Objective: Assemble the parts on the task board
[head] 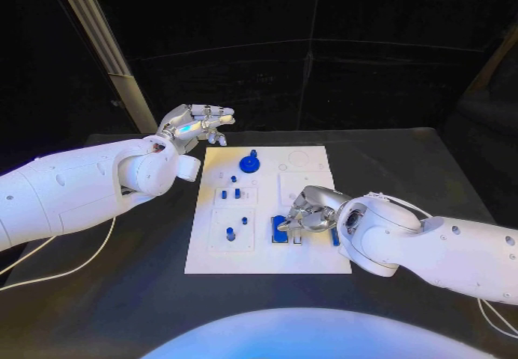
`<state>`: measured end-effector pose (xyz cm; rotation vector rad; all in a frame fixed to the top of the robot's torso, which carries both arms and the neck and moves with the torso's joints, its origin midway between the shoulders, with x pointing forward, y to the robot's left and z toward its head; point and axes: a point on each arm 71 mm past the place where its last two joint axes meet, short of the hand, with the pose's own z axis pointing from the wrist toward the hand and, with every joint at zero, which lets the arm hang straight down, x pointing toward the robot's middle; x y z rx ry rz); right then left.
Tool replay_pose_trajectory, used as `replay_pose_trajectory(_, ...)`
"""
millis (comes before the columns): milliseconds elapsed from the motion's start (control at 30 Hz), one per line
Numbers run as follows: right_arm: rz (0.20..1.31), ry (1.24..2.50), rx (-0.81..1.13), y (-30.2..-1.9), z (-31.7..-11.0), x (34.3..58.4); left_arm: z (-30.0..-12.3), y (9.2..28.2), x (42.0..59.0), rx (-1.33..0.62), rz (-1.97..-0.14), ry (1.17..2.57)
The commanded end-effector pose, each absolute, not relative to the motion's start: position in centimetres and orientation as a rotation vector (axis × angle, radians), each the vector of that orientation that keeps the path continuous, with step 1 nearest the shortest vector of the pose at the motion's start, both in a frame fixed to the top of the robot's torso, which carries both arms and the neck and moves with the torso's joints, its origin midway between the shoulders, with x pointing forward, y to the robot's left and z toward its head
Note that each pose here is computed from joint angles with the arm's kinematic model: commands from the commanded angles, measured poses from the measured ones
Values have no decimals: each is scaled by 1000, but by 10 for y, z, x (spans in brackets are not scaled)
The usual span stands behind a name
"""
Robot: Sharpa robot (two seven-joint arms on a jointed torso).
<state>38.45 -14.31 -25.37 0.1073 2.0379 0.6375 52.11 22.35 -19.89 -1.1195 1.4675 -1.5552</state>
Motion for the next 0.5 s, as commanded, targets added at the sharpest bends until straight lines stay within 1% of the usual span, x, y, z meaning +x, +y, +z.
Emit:
replay_pose_trajectory(33,597,2033,51,-144,-257,384,-198,222,521,-1121,-1574,1466)
replay_pose_trajectory(300,586,2014,51,-144,-257,385,-198,223,522,-1121,-1572,1465)
replay_pose_trajectory(500,625,1999,45,-142,-255,385,-198,223,522,-1121,-1570,1464)
